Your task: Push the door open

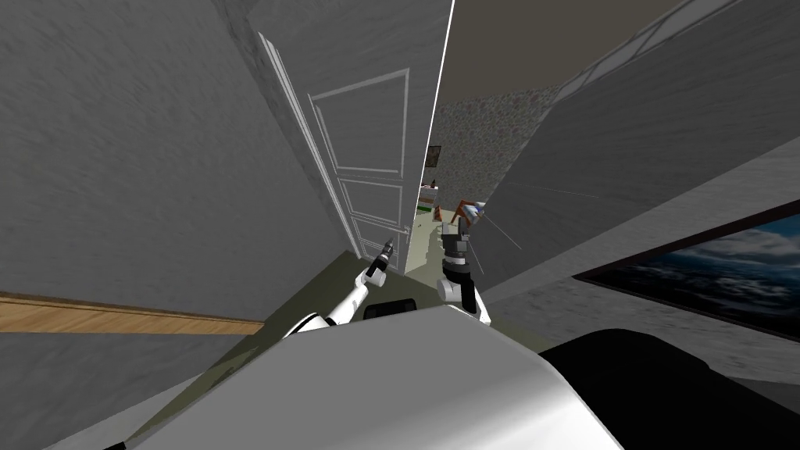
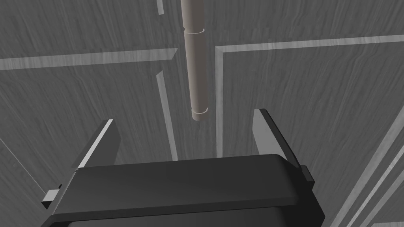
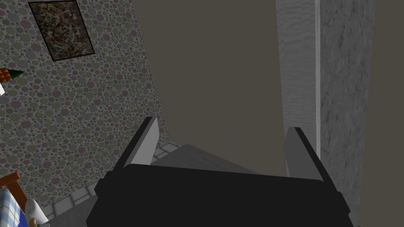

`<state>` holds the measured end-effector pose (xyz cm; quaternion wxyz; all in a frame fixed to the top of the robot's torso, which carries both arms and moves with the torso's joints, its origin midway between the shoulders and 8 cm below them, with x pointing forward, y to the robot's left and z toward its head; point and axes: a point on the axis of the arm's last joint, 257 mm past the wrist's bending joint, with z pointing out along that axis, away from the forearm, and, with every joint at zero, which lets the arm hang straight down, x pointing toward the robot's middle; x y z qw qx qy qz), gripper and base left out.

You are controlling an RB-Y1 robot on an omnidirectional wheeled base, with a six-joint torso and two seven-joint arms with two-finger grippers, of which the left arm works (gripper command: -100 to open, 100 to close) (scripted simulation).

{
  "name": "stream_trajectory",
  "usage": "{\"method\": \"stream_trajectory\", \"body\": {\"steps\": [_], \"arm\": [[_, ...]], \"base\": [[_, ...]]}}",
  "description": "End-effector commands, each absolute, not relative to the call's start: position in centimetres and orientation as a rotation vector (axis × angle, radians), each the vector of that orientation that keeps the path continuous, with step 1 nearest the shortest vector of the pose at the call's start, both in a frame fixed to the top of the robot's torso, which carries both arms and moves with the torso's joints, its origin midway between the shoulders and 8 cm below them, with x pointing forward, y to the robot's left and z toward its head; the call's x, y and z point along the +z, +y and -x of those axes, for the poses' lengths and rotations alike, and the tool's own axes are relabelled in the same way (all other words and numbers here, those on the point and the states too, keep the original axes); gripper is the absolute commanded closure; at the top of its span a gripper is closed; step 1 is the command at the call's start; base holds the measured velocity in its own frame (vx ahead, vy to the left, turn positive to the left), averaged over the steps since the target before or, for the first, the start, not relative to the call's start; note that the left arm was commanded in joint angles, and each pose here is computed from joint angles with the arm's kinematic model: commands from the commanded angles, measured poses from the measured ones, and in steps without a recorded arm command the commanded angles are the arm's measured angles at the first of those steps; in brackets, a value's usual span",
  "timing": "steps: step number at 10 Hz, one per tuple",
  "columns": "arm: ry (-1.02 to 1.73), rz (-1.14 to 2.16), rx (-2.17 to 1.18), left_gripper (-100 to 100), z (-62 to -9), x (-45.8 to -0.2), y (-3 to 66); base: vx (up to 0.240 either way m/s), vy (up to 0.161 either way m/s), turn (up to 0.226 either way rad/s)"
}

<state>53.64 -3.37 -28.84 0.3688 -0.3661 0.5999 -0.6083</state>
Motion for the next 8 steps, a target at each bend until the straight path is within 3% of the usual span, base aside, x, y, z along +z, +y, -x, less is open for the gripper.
{"method": "stream_trajectory", "body": {"steps": [1,3,8], "arm": [[1.561,0.935,-1.562,-100,-53.5,-29.2,-4.3],[1.559,0.928,-1.532,-100,-54.1,-29.6,-2.3],[1.554,0.931,-1.511,-100,-54.6,-29.8,-1.2]], "base": [[0.045,0.088,-0.076],[0.067,0.000,-0.025],[0.174,-0.094,-0.026]]}}
